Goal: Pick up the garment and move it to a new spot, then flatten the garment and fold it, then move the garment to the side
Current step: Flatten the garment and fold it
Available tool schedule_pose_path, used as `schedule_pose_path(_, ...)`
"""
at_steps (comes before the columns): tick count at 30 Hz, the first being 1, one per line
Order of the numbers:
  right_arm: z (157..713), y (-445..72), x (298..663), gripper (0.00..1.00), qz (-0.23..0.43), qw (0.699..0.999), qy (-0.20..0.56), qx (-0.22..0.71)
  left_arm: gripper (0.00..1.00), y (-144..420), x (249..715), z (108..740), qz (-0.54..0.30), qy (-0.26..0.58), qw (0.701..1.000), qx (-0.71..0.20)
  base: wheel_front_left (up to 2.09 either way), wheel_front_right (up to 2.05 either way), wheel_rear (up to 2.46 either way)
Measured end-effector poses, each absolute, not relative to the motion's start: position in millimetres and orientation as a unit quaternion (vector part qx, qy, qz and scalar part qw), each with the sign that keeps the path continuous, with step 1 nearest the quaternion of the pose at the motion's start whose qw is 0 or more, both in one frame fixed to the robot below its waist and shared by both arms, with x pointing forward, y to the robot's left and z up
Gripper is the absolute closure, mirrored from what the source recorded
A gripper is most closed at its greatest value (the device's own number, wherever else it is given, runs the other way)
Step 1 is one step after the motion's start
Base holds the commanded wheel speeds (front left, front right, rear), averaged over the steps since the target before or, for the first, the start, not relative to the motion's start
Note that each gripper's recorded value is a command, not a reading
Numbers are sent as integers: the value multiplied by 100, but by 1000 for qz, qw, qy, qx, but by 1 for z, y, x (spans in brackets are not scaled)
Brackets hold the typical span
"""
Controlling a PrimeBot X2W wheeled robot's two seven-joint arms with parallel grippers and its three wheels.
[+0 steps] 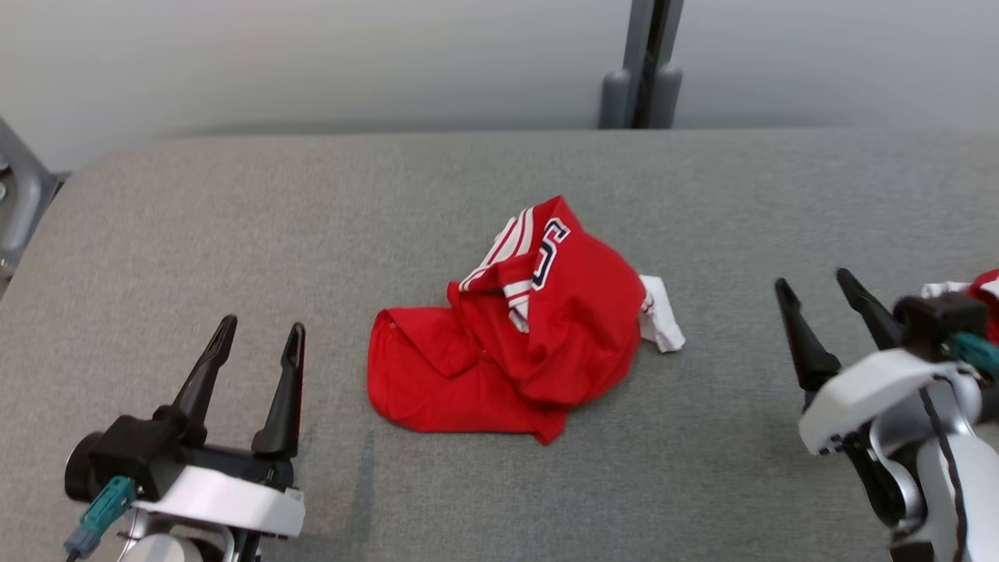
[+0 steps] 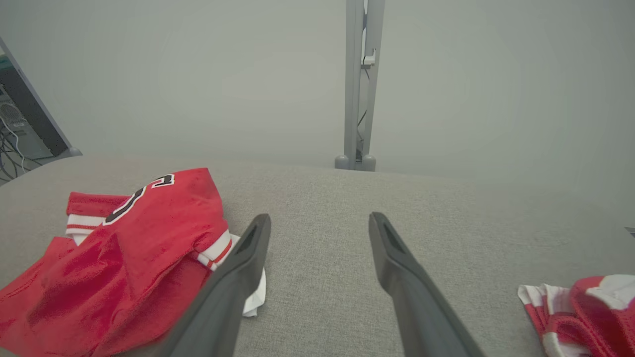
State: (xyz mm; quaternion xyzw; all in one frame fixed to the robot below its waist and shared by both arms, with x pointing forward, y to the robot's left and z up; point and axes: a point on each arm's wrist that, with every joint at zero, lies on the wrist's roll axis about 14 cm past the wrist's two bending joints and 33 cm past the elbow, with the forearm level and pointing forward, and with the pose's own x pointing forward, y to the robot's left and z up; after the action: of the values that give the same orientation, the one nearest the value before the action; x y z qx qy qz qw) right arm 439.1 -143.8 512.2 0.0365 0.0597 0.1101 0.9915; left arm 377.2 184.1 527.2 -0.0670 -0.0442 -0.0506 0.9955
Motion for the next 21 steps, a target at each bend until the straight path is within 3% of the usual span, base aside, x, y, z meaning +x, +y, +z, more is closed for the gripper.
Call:
schedule_pose_path(8,449,-86,489,0,197,966,163,26,0,186,403,509,-50,-28,996,-74,0,0,0)
schedule_pose_path(15,389,-53,502,0,236,941,242,21,0,198,414,489,-34,-7,997,-72,0,0,0)
schedule_pose_path(16,382,-49,502,7,241,937,251,23,0,200,415,486,-31,-3,997,-71,0,0,0)
schedule_pose_path(17,378,-43,501,57,245,935,255,28,0,202,415,483,-29,0,997,-70,0,0,0)
schedule_pose_path(18,376,-41,503,72,248,934,256,30,0,204,416,481,-26,3,997,-70,0,0,0)
schedule_pose_path(19,375,-40,504,100,248,933,259,33,0,205,417,480,-24,4,997,-69,0,0,0)
schedule_pose_path(21,375,-37,503,100,251,933,256,41,0,205,418,478,-23,6,997,-70,0,0,0)
